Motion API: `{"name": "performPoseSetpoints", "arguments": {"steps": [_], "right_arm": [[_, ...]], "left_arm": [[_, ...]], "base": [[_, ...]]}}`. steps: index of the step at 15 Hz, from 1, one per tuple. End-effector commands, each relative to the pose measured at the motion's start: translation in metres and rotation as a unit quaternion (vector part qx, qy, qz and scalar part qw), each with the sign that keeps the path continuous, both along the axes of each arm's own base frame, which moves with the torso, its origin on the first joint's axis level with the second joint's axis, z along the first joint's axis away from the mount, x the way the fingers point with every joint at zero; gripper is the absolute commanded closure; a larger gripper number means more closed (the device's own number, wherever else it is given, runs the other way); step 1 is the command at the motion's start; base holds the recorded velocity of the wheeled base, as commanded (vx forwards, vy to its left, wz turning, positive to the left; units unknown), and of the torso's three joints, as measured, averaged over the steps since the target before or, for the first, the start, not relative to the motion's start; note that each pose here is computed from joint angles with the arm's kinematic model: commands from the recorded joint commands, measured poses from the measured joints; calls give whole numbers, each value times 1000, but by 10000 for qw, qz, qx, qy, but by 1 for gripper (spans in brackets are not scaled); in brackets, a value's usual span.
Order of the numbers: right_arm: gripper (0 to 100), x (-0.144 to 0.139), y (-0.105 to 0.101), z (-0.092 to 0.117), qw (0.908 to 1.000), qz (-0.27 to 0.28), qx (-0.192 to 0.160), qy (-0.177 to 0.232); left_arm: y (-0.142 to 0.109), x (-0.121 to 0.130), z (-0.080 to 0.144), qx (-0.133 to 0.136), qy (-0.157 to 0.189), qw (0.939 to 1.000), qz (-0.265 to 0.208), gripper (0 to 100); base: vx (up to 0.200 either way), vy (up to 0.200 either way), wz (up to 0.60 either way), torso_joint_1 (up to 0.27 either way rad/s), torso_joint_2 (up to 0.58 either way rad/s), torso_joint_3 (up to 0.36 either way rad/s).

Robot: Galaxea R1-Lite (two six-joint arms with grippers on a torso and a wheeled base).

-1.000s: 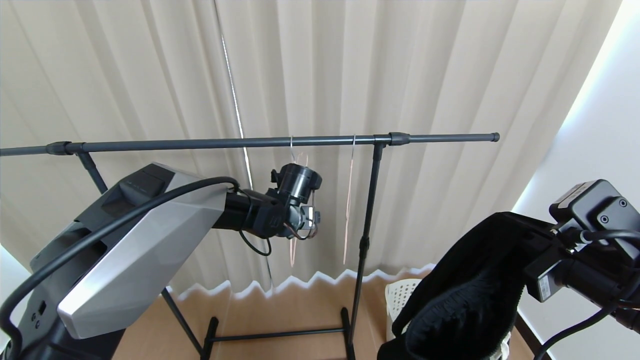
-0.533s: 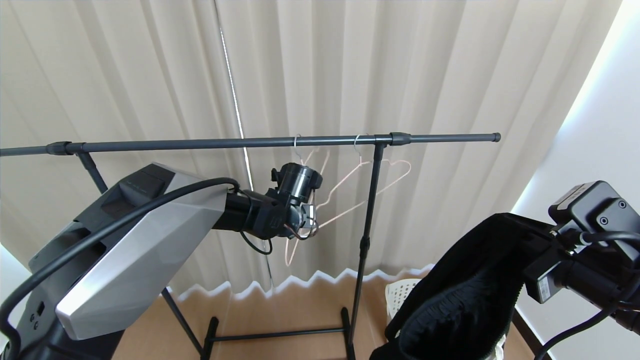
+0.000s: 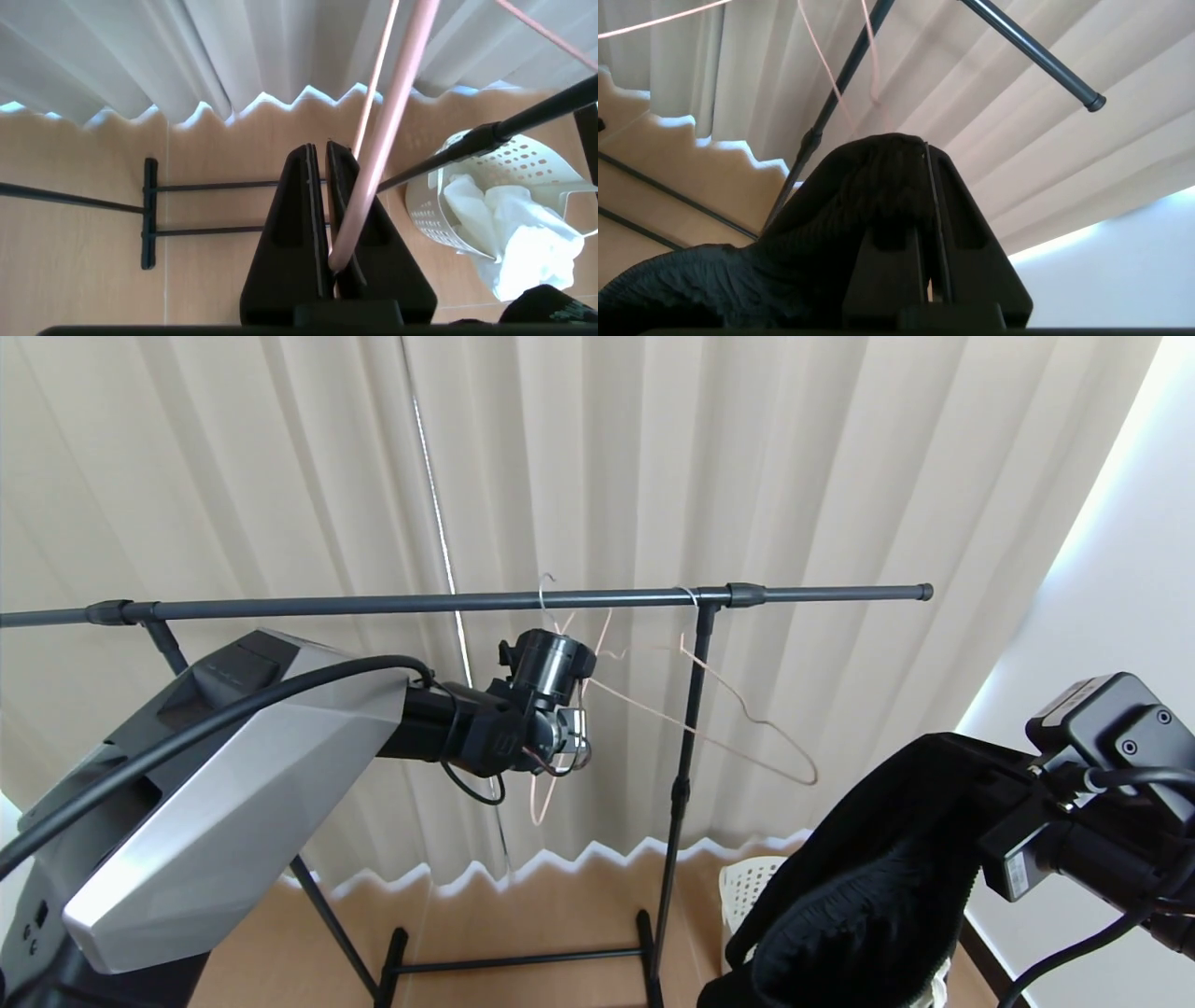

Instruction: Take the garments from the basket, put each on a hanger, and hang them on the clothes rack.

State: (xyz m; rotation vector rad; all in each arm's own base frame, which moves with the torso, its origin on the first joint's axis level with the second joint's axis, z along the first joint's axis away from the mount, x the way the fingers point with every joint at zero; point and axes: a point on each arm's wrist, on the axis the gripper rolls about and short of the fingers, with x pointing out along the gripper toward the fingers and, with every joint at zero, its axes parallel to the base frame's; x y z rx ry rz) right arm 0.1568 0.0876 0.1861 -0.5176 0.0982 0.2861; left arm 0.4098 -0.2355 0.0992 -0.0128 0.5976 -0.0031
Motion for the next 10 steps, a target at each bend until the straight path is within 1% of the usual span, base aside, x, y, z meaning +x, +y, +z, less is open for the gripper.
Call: {"name": "performPoseSetpoints", "arguments": {"steps": [1, 2, 4, 5, 6, 9, 10], "right_arm": [[100, 0, 0, 0, 10000, 0, -4, 4], [100, 0, 0, 0, 10000, 0, -4, 4], [100, 0, 0, 0, 10000, 0, -8, 10], [100, 0, 0, 0, 10000, 0, -8, 10], [100, 0, 0, 0, 10000, 0, -8, 10], [100, 1, 1, -1, 10000, 0, -16, 23], [100, 1, 1, -1, 10000, 0, -16, 23]], "left_arm": [[2, -4, 10, -43, -66, 10000, 4, 100], [4, -7, 13, -47, -73, 10000, 4, 100], [7, -20, 25, -106, -211, 9997, -59, 100], [9, -24, 27, -105, -231, 9997, -75, 100], [9, -25, 27, -109, -237, 9996, -75, 100], [18, -38, 22, -13, -80, 9999, -76, 100], [19, -40, 22, -13, -80, 9999, -76, 100]], "base": [[0, 0, 0, 0, 0, 0], [0, 0, 0, 0, 0, 0], [0, 0, 0, 0, 0, 0], [0, 0, 0, 0, 0, 0], [0, 0, 0, 0, 0, 0], [0, 0, 0, 0, 0, 0], [0, 0, 0, 0, 0, 0]]}}
